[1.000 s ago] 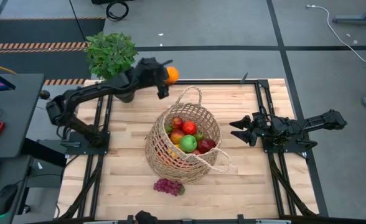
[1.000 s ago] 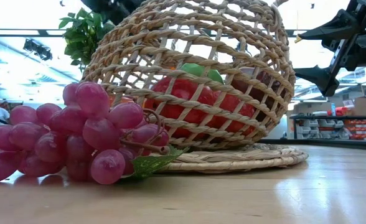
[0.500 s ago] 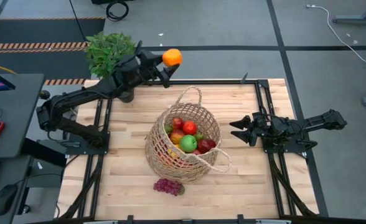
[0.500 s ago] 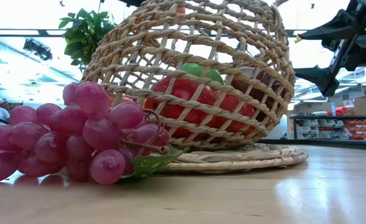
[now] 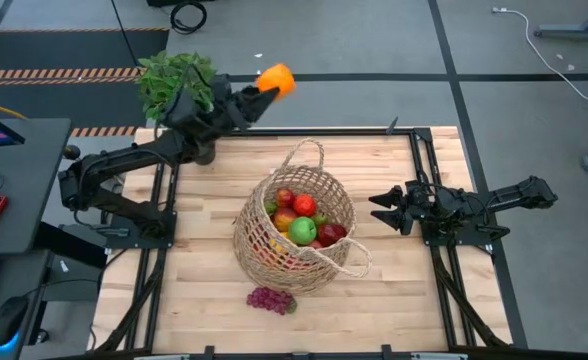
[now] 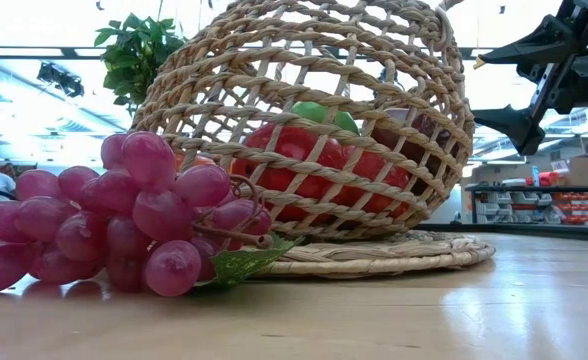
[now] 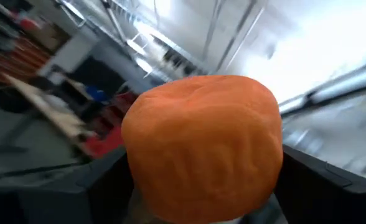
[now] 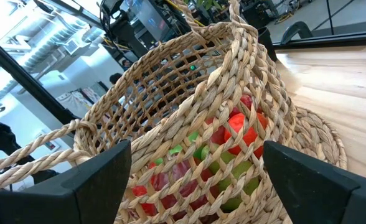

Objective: Build produce basket
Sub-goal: Put the orange into the basket

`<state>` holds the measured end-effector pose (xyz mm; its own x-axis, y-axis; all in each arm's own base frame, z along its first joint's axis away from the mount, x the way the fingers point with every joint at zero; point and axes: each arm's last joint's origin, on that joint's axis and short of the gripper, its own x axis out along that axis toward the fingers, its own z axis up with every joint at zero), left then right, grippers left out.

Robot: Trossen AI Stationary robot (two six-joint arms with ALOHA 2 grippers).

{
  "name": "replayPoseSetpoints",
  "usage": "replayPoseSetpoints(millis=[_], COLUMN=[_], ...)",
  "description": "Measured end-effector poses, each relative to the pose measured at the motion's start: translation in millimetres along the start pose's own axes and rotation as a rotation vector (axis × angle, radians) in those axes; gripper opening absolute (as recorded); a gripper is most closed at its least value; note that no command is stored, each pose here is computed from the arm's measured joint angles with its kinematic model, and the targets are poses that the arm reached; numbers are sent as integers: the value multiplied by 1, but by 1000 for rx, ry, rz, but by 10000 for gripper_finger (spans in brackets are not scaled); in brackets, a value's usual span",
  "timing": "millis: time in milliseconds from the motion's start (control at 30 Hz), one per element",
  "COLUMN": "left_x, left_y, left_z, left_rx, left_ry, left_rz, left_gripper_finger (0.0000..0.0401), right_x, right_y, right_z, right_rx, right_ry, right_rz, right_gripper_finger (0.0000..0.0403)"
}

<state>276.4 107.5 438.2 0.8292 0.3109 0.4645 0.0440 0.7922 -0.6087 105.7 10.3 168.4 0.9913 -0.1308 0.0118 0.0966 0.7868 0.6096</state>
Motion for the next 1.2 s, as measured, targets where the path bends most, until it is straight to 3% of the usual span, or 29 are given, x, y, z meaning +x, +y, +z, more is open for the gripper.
replayPoseSetpoints(millis=[233,400,700,1033,1200], left_x=[0,0,-3,-15,-20], left_y=[-4,-6,-39,-73,-84], left_z=[5,2,-27,-73,-92], left_rx=[-291,-310,108,814,975], left_ry=[-43,-38,39,170,198], left_rz=[-46,-51,-147,-162,-121], left_gripper_finger=[327,327,327,327,327], right_x=[0,0,0,0,0], right_y=[0,0,0,0,0], right_z=[0,0,0,0,0], right_rx=[0,0,0,0,0], right_ry=[0,0,0,0,0], right_rz=[0,0,0,0,0], right_gripper_finger=[365,365,365,365,365])
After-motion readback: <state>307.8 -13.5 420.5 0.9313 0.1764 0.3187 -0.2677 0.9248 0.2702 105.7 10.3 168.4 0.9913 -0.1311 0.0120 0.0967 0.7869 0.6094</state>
